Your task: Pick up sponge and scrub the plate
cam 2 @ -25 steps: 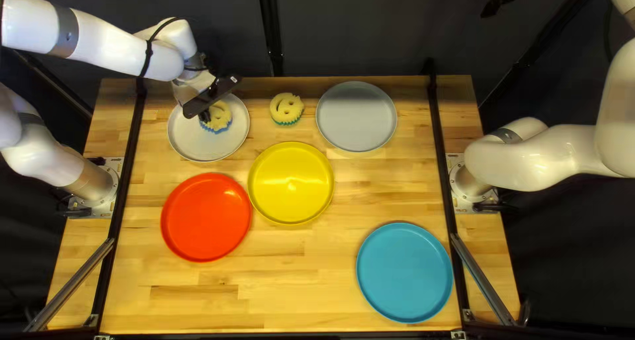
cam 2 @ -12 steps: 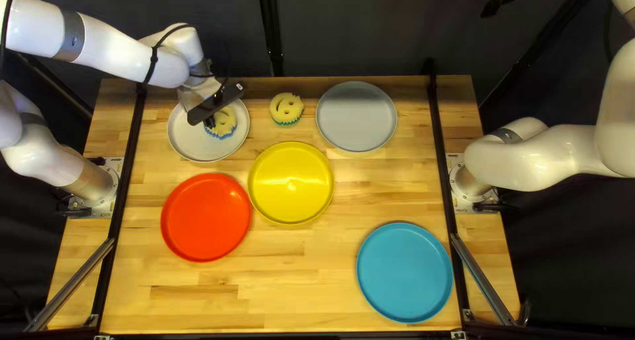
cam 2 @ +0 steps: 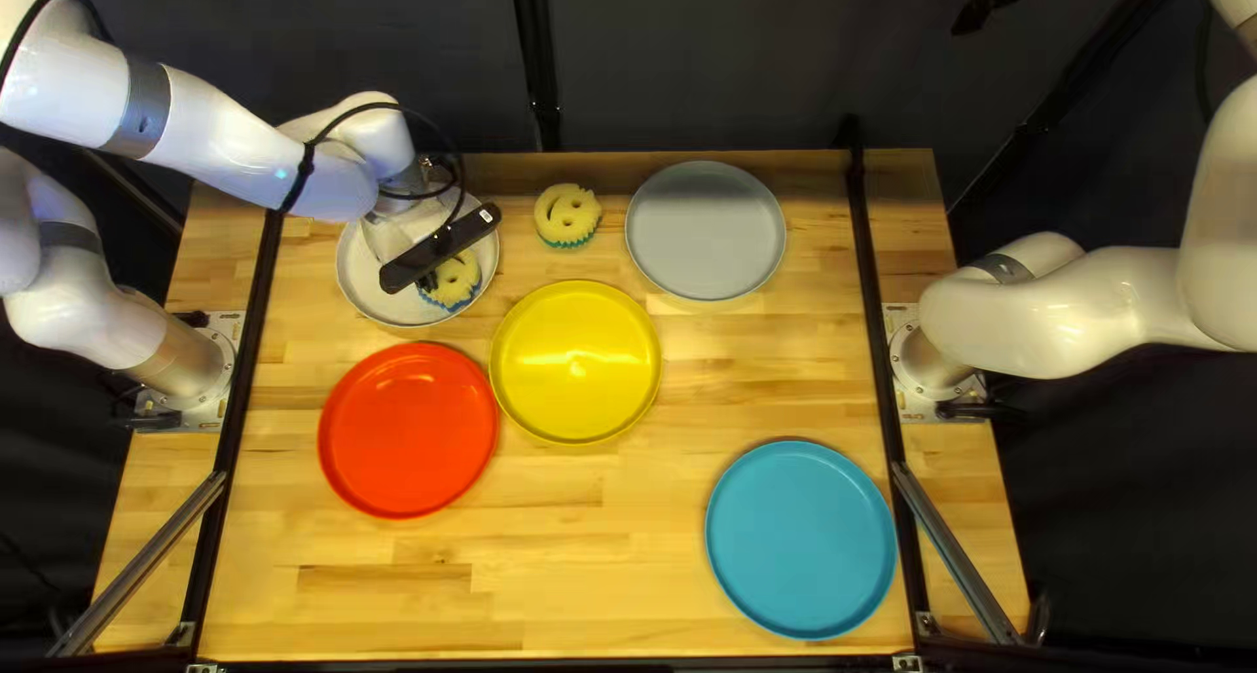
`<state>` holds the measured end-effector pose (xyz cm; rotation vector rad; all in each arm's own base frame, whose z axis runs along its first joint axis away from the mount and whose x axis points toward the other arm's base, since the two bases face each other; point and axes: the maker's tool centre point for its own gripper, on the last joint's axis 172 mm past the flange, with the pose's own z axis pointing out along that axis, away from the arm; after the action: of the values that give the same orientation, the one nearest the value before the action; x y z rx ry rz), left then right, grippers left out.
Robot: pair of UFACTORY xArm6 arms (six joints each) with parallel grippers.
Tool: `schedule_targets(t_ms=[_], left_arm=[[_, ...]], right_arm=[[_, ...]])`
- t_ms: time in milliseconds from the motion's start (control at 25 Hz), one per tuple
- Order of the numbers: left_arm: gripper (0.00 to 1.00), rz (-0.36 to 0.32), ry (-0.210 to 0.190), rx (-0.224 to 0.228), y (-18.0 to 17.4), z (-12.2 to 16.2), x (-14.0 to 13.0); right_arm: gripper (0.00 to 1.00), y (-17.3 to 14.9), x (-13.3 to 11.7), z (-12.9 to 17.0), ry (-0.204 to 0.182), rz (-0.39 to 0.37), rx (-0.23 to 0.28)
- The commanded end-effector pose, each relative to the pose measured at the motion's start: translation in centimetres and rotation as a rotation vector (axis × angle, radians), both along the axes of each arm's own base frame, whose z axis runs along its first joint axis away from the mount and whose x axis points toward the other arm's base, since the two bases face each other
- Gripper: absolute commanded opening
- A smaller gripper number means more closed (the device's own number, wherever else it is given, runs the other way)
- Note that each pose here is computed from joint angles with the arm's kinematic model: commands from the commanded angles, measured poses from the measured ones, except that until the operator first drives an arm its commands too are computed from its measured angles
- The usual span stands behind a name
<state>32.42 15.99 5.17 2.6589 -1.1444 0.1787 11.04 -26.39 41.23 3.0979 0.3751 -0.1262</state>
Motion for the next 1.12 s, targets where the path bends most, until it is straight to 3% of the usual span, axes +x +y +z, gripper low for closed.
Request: schedule_targets(t_ms=[40, 360, 640, 920, 1120], left_arm=[[0.00, -0.031, -0.058, -0.020, -0.3, 1.6, 1.6], [0.00, -0.129, -0.131, -0.032, -7.2, 4.0, 4.8], [0.00, -0.221, -0.200, -0.002, -15.3, 6.5, 7.7], [0.00, -0.295, -0.266, 0.029, -23.4, 7.1, 10.0], [0.00, -0.330, -0.295, 0.038, -26.8, 7.9, 11.8]], right_arm=[[1.00, 0.0, 0.0, 0.0, 0.000, 0.000, 0.000], [1.00, 0.0, 0.0, 0.0, 0.000, 0.000, 0.000], [1.00, 0.0, 0.0, 0.0, 0.000, 0.000, 0.000], [1.00, 0.0, 0.0, 0.0, 0.000, 0.000, 0.000], [1.00, 0.0, 0.0, 0.0, 0.000, 0.000, 0.000]])
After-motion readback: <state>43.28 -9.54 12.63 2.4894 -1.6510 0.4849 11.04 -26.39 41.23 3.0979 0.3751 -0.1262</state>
